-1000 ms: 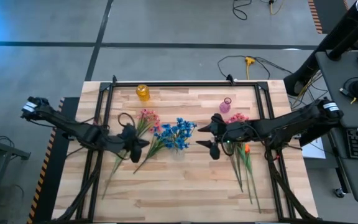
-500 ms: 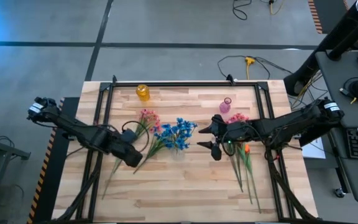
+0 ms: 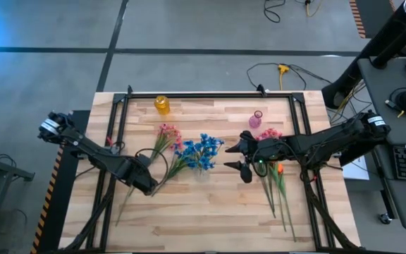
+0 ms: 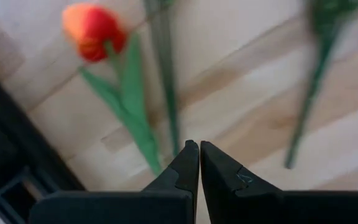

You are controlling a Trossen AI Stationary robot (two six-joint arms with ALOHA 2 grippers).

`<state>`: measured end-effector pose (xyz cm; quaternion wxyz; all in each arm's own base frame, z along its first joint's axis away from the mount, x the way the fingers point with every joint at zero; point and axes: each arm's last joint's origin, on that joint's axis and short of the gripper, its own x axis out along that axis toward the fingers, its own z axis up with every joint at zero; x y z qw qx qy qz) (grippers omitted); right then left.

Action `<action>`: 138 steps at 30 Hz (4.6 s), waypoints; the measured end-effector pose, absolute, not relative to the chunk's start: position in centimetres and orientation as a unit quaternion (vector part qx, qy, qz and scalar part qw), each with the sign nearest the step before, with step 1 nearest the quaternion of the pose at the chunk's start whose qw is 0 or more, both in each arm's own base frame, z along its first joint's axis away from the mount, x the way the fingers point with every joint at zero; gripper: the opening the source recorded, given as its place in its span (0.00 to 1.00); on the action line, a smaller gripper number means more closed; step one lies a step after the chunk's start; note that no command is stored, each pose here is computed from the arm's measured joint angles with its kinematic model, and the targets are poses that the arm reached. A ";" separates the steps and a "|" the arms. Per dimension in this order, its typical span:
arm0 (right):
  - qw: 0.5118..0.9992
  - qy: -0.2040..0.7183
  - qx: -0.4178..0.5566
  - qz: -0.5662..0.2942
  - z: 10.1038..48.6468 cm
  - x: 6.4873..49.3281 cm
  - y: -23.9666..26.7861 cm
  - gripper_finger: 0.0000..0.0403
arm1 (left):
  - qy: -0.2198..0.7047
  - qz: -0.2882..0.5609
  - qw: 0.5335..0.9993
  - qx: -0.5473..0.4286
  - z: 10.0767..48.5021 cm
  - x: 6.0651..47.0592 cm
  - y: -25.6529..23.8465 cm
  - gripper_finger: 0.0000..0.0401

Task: Sort flowers into vase by color
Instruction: Put the left orange tulip into the yellow vase

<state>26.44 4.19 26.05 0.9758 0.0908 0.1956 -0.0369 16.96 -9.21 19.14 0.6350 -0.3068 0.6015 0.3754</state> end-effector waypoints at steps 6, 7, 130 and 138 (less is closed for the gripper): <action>0.976 0.196 0.091 -0.035 26.0 26.4 4.2 0.61 | 0.584 0.438 0.600 -0.328 17.4 15.3 -8.3 0.00; 0.976 0.196 0.091 -0.035 26.0 26.4 4.2 0.61 | 0.584 0.439 0.599 -0.327 17.2 15.2 -8.3 0.00; 0.982 0.175 0.056 -0.033 26.9 26.0 4.0 0.60 | 0.050 0.274 0.957 0.081 39.7 17.7 0.0 0.00; 0.983 0.173 0.056 -0.033 26.9 26.0 4.0 0.60 | -0.017 0.302 0.945 0.123 37.2 17.1 3.9 0.00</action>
